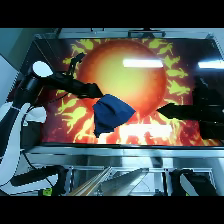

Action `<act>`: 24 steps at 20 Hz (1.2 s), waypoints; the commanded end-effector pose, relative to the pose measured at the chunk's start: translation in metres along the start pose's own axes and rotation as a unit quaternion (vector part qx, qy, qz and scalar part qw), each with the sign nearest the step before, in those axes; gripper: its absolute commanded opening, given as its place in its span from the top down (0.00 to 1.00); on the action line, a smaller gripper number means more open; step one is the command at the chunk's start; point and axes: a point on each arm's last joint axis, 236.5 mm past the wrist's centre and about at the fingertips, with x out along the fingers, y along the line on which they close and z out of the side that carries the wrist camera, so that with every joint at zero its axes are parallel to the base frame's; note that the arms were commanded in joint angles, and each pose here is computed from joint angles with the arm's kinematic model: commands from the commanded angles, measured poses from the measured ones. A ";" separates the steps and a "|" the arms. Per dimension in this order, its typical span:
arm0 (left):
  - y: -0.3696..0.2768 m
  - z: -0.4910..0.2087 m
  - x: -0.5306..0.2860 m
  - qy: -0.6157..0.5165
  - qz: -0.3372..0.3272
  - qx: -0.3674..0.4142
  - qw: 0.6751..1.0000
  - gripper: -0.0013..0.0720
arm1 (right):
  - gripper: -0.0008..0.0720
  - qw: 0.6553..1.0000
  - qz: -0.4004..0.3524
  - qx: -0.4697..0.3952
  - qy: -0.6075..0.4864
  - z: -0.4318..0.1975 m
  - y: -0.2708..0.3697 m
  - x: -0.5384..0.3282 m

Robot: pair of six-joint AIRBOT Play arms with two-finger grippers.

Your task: Fold the shirts.

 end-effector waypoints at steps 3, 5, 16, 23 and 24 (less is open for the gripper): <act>0.074 -0.049 0.012 0.019 0.057 -0.080 0.995 0.00 | 0.16 0.988 0.045 -0.073 0.132 -0.057 0.048 0.101; 0.113 -0.022 0.024 -0.062 0.086 -0.099 0.989 0.00 | 0.16 0.983 0.048 -0.080 0.160 -0.082 0.059 0.149; 0.133 0.017 0.101 -0.010 -0.028 -0.092 0.995 0.00 | 0.16 0.975 0.131 0.048 0.174 -0.130 0.098 0.258; 0.080 0.015 0.133 0.061 -0.077 -0.036 0.994 0.59 | 0.17 0.980 0.138 0.071 0.125 -0.098 0.108 0.282; 0.077 0.018 0.133 0.060 -0.078 -0.030 0.995 0.75 | 0.21 0.980 0.138 0.080 0.119 -0.094 0.107 0.285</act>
